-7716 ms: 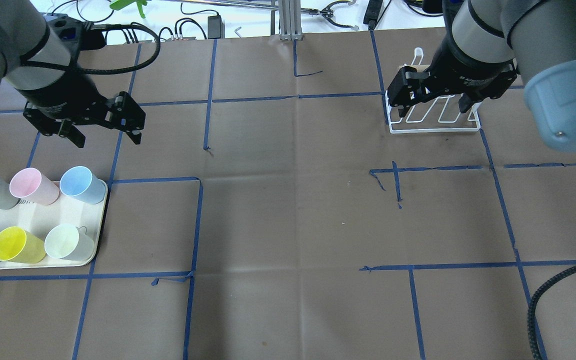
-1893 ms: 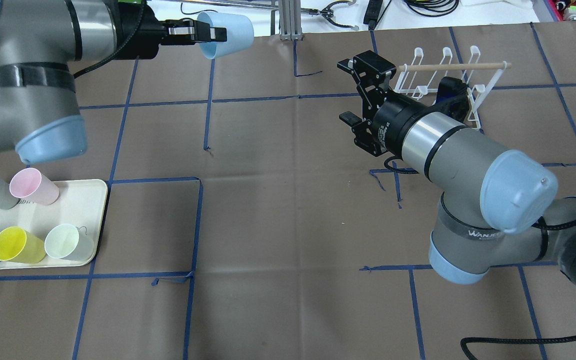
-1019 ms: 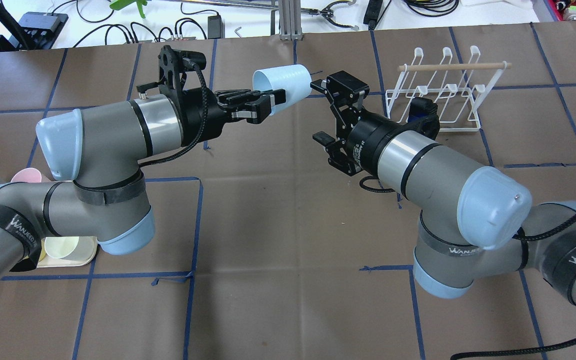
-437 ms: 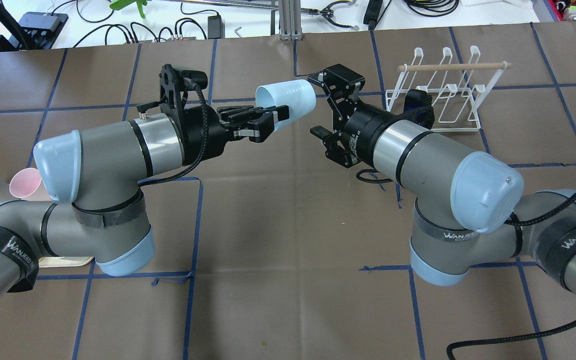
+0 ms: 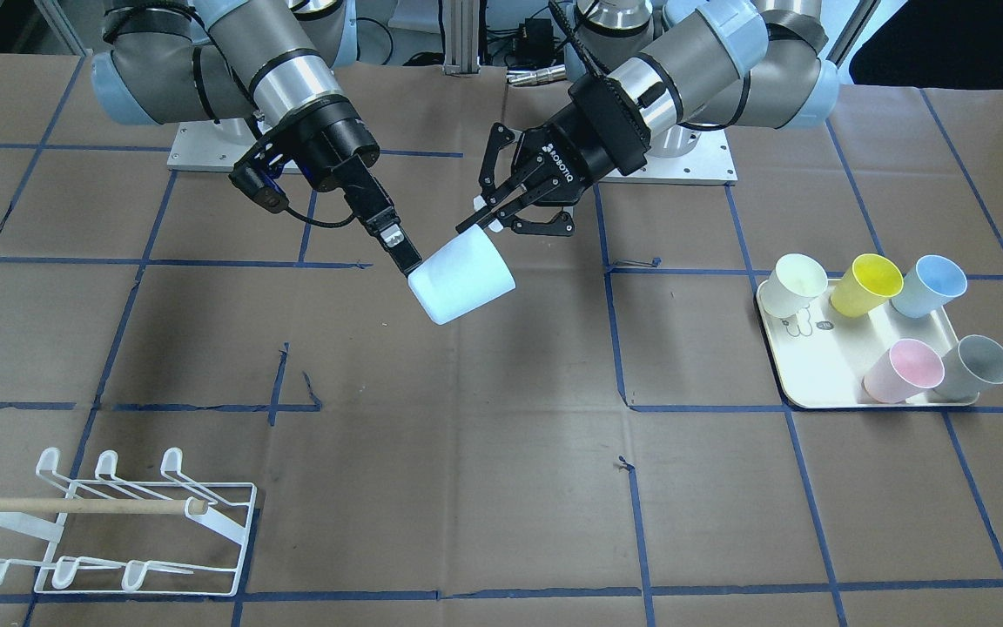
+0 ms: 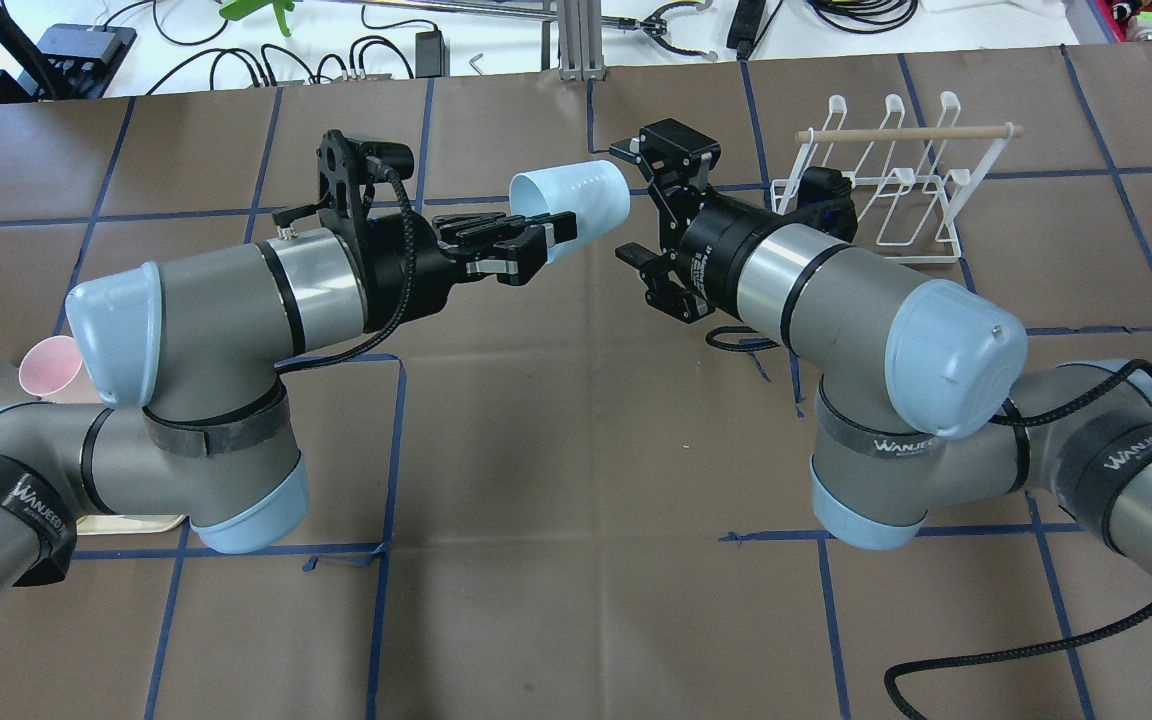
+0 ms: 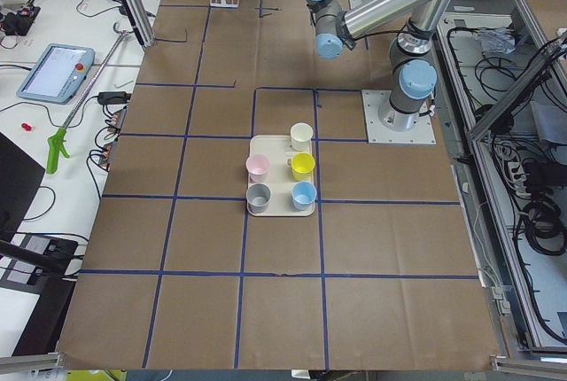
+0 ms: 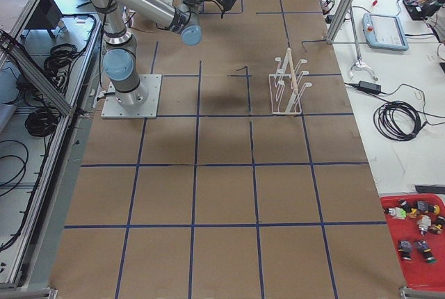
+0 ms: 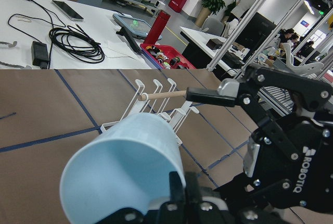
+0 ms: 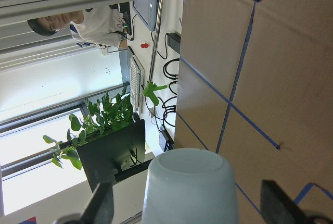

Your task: Transfer IKEA cup to right arm and place on rack

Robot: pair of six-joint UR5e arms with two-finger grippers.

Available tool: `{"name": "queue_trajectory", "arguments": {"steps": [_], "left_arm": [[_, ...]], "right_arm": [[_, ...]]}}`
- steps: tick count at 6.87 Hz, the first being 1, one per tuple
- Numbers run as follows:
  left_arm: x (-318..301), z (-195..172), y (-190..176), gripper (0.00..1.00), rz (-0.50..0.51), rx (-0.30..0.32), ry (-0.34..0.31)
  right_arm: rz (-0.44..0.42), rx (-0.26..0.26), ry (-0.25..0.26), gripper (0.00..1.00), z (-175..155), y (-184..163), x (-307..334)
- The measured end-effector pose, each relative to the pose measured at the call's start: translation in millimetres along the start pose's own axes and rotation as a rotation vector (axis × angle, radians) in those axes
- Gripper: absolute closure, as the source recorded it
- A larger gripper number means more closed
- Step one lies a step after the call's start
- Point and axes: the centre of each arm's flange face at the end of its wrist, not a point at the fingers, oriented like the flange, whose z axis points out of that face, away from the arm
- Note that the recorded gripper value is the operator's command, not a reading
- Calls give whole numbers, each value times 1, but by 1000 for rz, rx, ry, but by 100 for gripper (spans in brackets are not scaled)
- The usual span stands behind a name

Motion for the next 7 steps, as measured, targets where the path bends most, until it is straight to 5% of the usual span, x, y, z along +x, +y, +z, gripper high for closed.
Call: {"name": "queue_trajectory", "arguments": {"steps": [7], "left_arm": [[0,0,-1,100,-16,2,-1]], "right_arm": [[-12,-34,31,1,32,12,-6]]}}
